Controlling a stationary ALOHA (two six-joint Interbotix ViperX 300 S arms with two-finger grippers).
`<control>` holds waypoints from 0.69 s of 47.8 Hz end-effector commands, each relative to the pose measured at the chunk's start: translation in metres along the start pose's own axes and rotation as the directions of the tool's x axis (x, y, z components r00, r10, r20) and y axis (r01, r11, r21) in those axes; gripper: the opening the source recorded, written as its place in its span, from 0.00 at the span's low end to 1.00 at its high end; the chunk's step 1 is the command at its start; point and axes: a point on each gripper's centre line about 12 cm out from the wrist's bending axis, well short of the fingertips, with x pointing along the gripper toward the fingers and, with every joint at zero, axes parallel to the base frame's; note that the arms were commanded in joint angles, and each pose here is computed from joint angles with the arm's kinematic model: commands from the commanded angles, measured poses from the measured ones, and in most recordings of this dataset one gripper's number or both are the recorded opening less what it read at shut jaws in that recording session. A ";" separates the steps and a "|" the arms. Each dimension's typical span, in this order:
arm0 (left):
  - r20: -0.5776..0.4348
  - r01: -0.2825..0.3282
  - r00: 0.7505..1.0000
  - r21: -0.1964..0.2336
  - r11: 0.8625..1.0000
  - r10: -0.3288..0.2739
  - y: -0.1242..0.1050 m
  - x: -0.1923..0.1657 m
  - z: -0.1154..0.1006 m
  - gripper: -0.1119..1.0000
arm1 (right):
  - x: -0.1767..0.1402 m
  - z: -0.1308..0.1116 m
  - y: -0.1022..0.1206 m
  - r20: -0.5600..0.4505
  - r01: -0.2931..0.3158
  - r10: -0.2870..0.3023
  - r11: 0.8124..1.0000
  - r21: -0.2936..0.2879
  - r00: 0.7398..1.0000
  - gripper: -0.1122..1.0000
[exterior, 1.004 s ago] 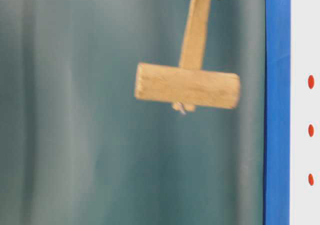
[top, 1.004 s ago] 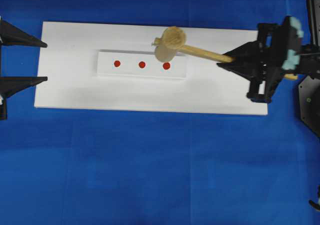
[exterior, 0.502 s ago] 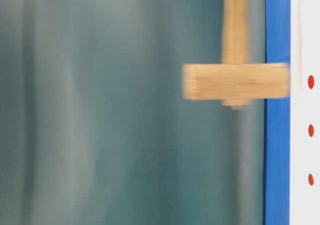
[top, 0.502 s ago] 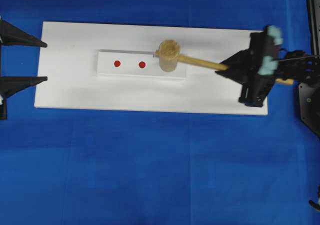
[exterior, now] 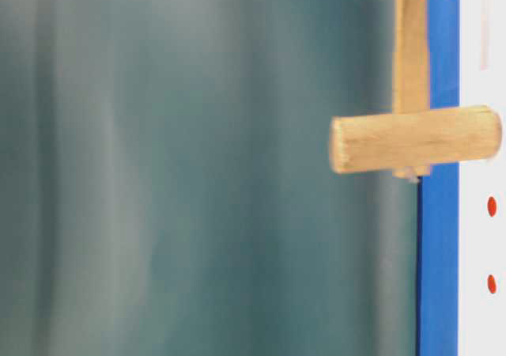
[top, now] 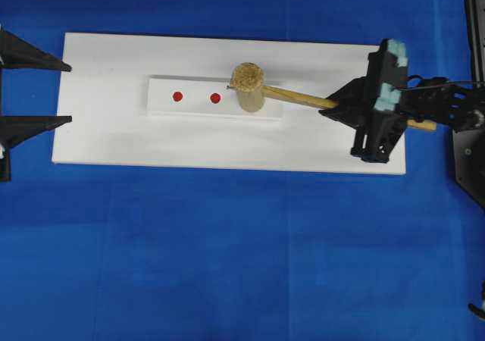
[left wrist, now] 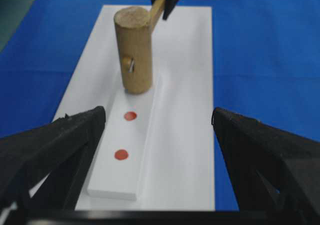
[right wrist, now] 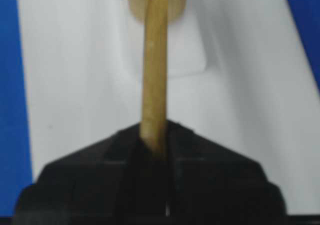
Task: Hit the mark with a hammer.
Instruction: 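Raise and strike the mallet head down on the right red dot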
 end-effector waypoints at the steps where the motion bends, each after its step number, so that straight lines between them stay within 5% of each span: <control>1: 0.015 -0.004 1.000 0.002 1.000 0.004 0.001 0.001 0.005 0.92 | -0.018 0.027 0.004 0.117 -0.025 0.025 1.000 -0.004 0.993 0.12; 10: 0.015 -0.004 1.000 0.002 1.000 0.004 0.001 0.001 0.005 0.92 | -0.042 0.043 0.005 0.208 -0.051 0.057 0.998 -0.034 0.976 0.12; 33: 0.017 -0.004 1.000 0.001 1.000 0.004 0.001 0.001 0.005 0.92 | -0.034 0.043 0.008 0.174 -0.058 0.066 0.997 -0.051 0.983 0.12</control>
